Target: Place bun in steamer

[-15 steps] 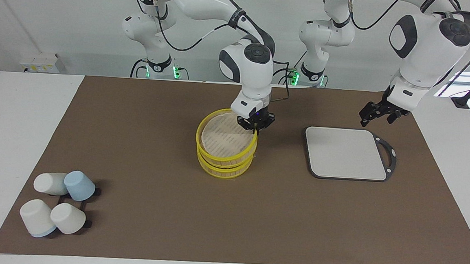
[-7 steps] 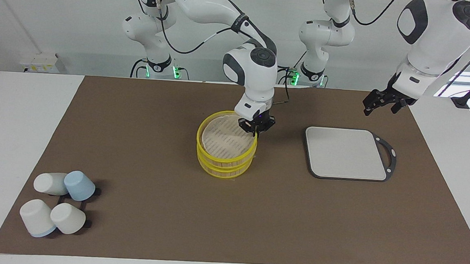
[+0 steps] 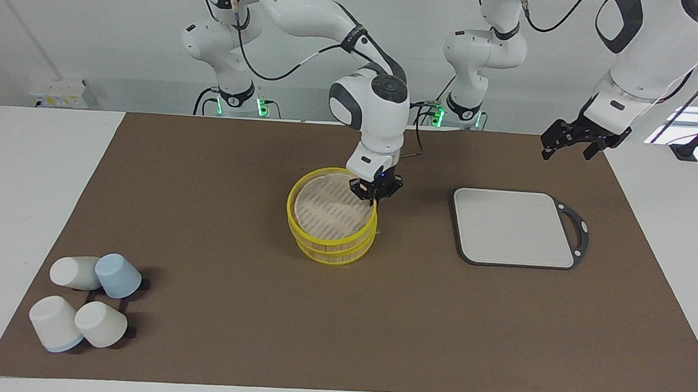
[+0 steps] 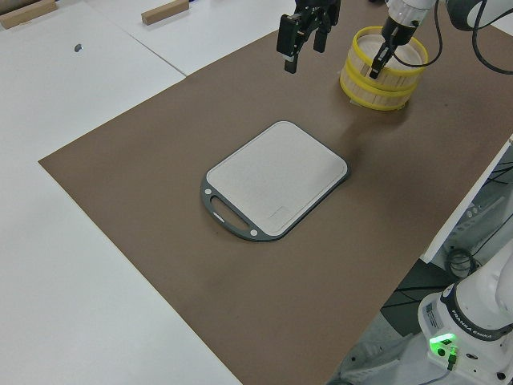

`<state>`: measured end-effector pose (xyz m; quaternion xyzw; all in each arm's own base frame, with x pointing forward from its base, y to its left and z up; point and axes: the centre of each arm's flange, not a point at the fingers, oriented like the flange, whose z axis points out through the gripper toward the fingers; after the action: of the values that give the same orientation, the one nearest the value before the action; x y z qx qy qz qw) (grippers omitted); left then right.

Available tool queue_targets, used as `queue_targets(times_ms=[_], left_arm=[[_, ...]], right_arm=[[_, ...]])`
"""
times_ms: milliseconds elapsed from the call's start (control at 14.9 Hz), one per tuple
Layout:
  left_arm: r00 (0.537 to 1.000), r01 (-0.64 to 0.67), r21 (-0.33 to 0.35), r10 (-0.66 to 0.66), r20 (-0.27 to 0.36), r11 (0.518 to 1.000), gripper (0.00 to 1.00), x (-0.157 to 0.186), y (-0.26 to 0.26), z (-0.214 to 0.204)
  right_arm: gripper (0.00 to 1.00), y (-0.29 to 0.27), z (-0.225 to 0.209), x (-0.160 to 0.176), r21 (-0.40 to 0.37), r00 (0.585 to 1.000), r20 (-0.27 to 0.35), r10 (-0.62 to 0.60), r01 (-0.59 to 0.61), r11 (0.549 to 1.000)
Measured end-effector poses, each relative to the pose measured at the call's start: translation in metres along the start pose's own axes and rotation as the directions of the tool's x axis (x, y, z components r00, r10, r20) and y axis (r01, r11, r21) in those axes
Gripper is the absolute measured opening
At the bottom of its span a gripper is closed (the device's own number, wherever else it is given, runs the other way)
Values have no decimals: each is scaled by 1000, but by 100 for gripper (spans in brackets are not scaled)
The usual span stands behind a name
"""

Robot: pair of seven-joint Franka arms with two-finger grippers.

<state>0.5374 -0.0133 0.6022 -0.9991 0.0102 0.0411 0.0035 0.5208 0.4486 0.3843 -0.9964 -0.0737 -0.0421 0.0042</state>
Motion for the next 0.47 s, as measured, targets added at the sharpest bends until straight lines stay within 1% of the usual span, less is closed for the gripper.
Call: queue_targets(times_ms=[268,470], left_arm=[[1000,-1,-21,1,5,1000,100,-5,2,2],[1000,-2,-29,2,-7,1000,100,-3,3,1]], right_arm=[[9,-2,-1,2,32,1000,-24,12,-11,999],[9,-2,-2,3,44,999,-32,17,-16,999]])
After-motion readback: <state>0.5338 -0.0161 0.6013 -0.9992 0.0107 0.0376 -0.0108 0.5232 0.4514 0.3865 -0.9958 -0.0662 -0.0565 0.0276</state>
